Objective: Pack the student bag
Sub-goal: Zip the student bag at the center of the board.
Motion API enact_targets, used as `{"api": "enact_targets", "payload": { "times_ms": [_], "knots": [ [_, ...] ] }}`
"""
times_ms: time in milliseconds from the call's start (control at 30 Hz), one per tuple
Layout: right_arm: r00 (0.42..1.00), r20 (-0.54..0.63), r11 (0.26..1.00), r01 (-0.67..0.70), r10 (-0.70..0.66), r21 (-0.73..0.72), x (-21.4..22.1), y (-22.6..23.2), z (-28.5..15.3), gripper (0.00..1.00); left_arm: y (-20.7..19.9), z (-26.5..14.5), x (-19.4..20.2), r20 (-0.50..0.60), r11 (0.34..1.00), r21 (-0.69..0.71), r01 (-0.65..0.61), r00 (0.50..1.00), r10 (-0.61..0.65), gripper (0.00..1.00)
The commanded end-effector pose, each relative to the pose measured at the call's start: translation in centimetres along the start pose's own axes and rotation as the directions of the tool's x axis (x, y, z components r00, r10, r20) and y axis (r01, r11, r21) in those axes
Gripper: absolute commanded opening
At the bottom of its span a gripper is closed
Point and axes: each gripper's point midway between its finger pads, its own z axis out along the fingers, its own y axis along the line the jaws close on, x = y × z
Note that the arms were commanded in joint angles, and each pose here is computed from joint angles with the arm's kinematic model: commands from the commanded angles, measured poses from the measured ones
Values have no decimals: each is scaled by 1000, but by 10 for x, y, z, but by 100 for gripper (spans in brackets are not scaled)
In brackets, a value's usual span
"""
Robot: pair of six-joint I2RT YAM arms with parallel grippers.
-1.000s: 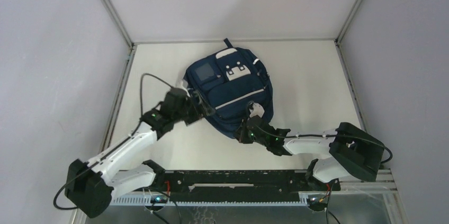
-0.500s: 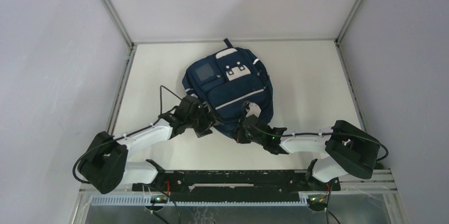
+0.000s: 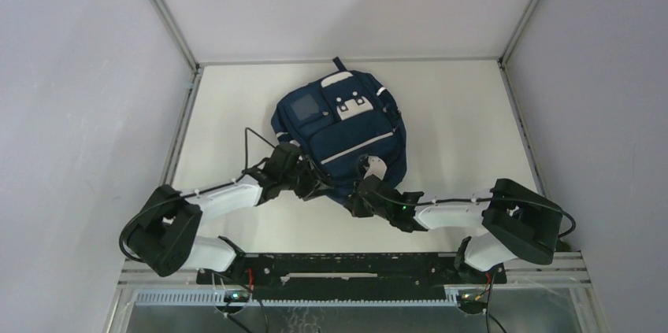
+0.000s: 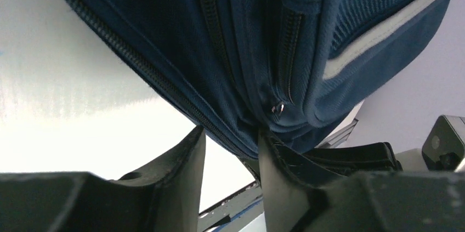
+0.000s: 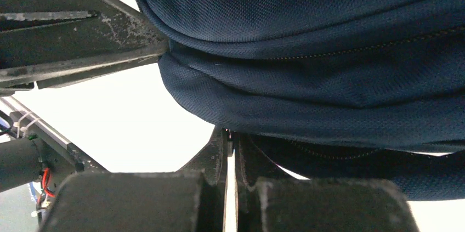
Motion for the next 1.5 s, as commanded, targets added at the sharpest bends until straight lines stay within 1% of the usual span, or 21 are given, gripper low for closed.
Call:
{"api": "enact_targets", "payload": {
  "times_ms": [0,100,200,233,267,300,433,600,733,800,900,1033,1100,1133,1167,1200,1267,1300,1333,1467],
  "knots": [
    [999,22,999,29,-30,37,-6,0,-5,0,-10,10,-4,-9,999,27,-41,999,41,39],
    [999,22,998,34,-35,45,-5,-3,-6,0,-8,14,0,-34,999,23,-38,999,38,30],
    [999,26,999,31,-32,42,-6,-2,-6,0,-6,15,-1,-32,999,15,-37,999,38,19],
    [999,25,999,29,-30,41,-5,-2,-6,0,-5,15,-1,-28,999,14,-40,999,40,10],
    [999,25,999,27,-28,42,-5,-2,-6,0,-6,14,-3,-24,999,17,-45,999,45,4],
    [999,24,999,27,-28,43,-5,-3,-6,0,-5,13,-4,-22,999,12,-49,999,49,1],
    [999,24,997,38,-39,72,-6,-10,-7,0,4,0,-21,19,999,-7,-54,998,54,0],
    [997,47,989,51,-59,142,-14,-38,-19,0,37,-29,-68,153,998,-63,3,988,6,0],
    [997,65,986,30,-41,161,-18,-64,-31,0,50,-54,-101,248,996,-81,30,969,-9,0],
    [998,56,980,27,-38,199,-15,-80,-36,0,55,-66,-114,291,993,-112,23,957,11,0],
    [997,75,976,2,-19,217,-21,-91,-41,0,62,-82,-132,346,986,-164,18,937,40,0],
    [995,99,979,-20,0,201,-29,-91,-41,0,72,-95,-152,401,973,-231,8,912,88,0],
    [995,104,984,-25,7,178,-33,-85,-40,0,68,-98,-157,398,971,-237,-20,910,116,0],
    [995,102,985,-25,8,169,-33,-83,-40,0,58,-97,-157,383,977,-207,-57,914,135,0],
    [995,102,986,-28,11,161,-34,-80,-40,0,45,-97,-155,371,983,-157,-98,917,150,5],
    [993,115,990,-31,15,140,-38,-75,-39,0,30,-97,-149,352,984,-96,-152,919,176,18],
    [993,117,992,-38,24,121,-39,-71,-38,0,-2,-102,-133,345,955,-16,-296,895,283,45],
    [993,117,992,-38,25,117,-39,-70,-38,0,-15,-106,-124,347,927,-8,-375,868,354,52],
    [993,116,992,-39,26,116,-39,-69,-38,0,-25,-110,-112,343,897,-6,-441,842,416,57],
    [994,107,994,-36,25,102,-37,-66,-35,0,-59,-120,-59,317,752,71,-656,729,606,58]
  ]
}}
